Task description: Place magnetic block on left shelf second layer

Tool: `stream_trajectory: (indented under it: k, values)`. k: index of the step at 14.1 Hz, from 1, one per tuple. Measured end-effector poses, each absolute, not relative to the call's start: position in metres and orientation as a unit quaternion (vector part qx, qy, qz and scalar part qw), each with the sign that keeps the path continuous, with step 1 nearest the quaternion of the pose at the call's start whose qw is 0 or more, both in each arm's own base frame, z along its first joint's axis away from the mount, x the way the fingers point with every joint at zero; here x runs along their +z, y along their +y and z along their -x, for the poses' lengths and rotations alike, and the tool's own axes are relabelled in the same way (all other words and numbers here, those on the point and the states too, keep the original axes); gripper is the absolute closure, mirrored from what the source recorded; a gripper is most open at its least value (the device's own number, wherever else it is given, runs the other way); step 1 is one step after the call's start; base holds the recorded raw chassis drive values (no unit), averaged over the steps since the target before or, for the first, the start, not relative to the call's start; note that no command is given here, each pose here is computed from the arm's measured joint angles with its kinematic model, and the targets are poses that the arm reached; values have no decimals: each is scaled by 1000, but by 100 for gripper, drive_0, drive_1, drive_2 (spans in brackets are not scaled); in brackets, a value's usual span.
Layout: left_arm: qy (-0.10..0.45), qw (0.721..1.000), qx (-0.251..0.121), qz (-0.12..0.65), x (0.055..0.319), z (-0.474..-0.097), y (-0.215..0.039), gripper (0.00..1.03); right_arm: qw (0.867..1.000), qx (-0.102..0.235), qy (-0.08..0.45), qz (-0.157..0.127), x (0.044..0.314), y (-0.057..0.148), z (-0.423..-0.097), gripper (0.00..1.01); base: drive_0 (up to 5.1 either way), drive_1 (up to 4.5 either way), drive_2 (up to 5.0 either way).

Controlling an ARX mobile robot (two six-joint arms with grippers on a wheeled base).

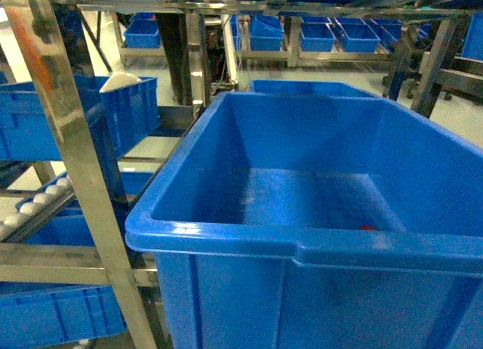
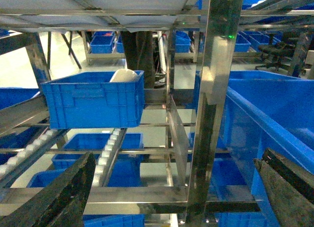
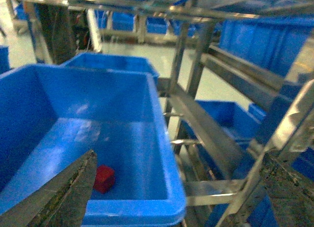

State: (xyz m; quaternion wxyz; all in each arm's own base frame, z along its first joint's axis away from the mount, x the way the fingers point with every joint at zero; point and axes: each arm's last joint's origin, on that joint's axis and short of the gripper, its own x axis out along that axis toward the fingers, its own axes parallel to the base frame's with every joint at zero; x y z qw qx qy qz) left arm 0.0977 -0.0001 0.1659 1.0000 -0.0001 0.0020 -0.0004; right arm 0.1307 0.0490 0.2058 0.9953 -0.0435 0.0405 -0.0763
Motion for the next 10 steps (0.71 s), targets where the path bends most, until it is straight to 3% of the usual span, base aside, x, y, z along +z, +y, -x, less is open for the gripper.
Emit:
stream_trajectory:
  k: [3,4,5,8,10]
  values:
    - [2,1000,0,0,166,-98,0,5,995,-99,-13,22,221,27,-97,3,0,0,0]
    - [2,1000,0,0,166,-98,0,5,999,-41,8,21,213,22,-98,19,0,0,0]
    - [2,1000,0,0,166,-98,0,5,1000,-20,-1,11,209,17,-97,34,0,0,0]
    - [2,1000,0,0,166,-98,0,5,1000,-3,-3,8,203,15,-97,51,0,0,0]
    - [2,1000,0,0,166,-98,0,5,1000,0,4,8,192,10,-98,76,0,0,0]
